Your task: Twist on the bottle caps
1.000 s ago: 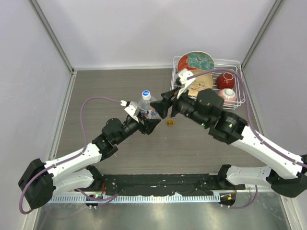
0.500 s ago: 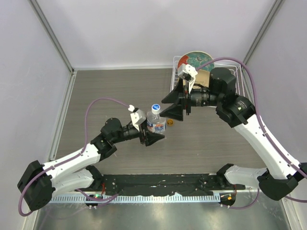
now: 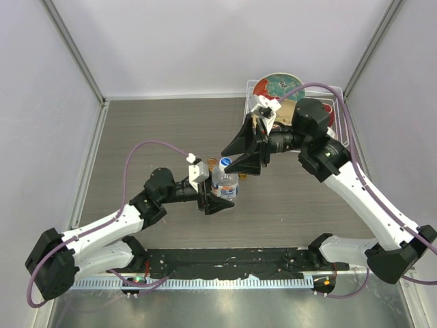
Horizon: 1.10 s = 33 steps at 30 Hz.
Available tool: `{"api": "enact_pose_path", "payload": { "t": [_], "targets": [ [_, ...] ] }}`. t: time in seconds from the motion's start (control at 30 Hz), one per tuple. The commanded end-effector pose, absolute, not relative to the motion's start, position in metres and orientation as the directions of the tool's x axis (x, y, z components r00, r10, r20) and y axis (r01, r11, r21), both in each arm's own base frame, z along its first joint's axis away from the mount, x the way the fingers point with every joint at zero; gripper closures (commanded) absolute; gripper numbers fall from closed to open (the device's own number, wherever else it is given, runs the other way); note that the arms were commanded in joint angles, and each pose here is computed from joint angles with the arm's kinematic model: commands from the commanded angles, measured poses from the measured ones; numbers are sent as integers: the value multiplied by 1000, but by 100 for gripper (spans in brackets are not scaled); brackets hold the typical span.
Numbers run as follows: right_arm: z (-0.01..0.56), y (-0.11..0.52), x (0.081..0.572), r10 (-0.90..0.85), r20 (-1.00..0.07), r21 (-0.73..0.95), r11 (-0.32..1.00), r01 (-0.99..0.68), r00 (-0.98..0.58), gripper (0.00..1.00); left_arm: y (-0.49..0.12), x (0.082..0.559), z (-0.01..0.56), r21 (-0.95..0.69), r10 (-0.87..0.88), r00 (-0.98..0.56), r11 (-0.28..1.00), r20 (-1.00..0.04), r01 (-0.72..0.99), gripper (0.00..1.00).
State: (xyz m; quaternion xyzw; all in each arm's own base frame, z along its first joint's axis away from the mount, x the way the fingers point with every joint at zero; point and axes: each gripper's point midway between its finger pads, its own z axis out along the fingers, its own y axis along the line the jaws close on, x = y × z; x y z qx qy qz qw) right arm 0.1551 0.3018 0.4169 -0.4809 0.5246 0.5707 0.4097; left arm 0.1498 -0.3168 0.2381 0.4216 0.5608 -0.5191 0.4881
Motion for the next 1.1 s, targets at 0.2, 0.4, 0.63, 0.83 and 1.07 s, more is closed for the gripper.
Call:
{"api": "enact_pose_path", "payload": {
  "t": [0.2, 0.4, 0.63, 0.83, 1.07],
  "targets": [
    [419, 308, 151, 12, -975, 215, -206, -955, -222, 43, -321, 152, 259, -146, -84, -139, 86, -987, 986, 100],
    [412, 309, 153, 6, -971, 232, -204, -951, -238, 46, -321, 155, 261, -153, -95, -144, 101, -985, 983, 100],
    [404, 313, 160, 5, -968, 247, -185, -951, -252, 46, -320, 157, 262, -168, -102, -156, 115, -982, 979, 100],
    [404, 312, 161, 13, -969, 239, -170, -956, -245, 51, -320, 159, 265, -177, -116, -162, 130, -980, 976, 100],
    [400, 312, 164, 9, -969, 242, -151, -958, -246, 61, -319, 162, 269, -185, -134, -165, 148, -977, 972, 100]
  ]
}}
